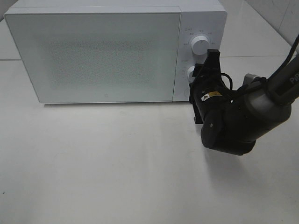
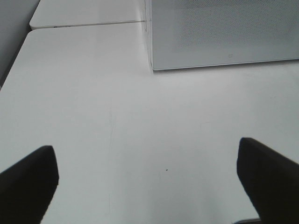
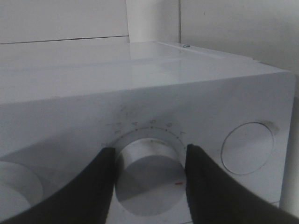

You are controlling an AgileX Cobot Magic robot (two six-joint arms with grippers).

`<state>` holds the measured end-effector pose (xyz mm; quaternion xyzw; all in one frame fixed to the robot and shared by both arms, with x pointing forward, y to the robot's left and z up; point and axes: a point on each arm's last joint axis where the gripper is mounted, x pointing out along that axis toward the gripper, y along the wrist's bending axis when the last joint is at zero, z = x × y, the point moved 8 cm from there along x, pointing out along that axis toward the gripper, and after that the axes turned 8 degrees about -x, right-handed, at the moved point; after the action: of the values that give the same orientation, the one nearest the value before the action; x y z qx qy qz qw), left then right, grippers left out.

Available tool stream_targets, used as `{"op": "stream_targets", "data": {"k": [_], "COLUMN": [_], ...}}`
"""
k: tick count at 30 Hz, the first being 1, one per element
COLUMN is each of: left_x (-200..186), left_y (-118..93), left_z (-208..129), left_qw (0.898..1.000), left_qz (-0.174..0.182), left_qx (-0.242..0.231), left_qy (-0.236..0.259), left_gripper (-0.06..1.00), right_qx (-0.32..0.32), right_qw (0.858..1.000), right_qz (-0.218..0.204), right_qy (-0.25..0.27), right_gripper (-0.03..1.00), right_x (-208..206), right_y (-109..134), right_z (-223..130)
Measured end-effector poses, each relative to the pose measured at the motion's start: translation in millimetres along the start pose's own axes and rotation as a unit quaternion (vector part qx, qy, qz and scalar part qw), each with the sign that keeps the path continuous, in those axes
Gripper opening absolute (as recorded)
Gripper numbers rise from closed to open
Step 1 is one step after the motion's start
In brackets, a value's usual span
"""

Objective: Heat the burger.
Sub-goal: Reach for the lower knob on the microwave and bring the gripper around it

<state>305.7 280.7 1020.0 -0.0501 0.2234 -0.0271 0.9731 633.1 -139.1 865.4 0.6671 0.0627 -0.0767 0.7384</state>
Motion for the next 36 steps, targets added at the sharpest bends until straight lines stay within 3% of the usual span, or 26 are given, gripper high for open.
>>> {"op": "stream_targets", "data": {"k": [26,30,36], "left_x": [0.0,0.0,0.0], "left_y": [0.0,0.0,0.0], "left_z": [0.0,0.0,0.0], "left_qw": [1.0,1.0,1.0], "left_qz": [0.0,0.0,0.0], "left_qx": [0.0,0.0,0.0], "left_qy": [0.0,0.0,0.0], "left_gripper": [0.98,0.98,0.98], "right_qx": [-0.026,-0.024,-0.035], "right_qw": [1.0,1.0,0.999], "right_qz": [-0.002,-0.004,-0.005], "right_qy": [-0.006,-0.011,-0.022], "right_gripper": [0.44,0.48,0.66], "right_x": [0.3,0.3,-0.5], "right_y": [-0.2,-1.0,0.2], "right_z": [1.9,3.5,7.3]}}
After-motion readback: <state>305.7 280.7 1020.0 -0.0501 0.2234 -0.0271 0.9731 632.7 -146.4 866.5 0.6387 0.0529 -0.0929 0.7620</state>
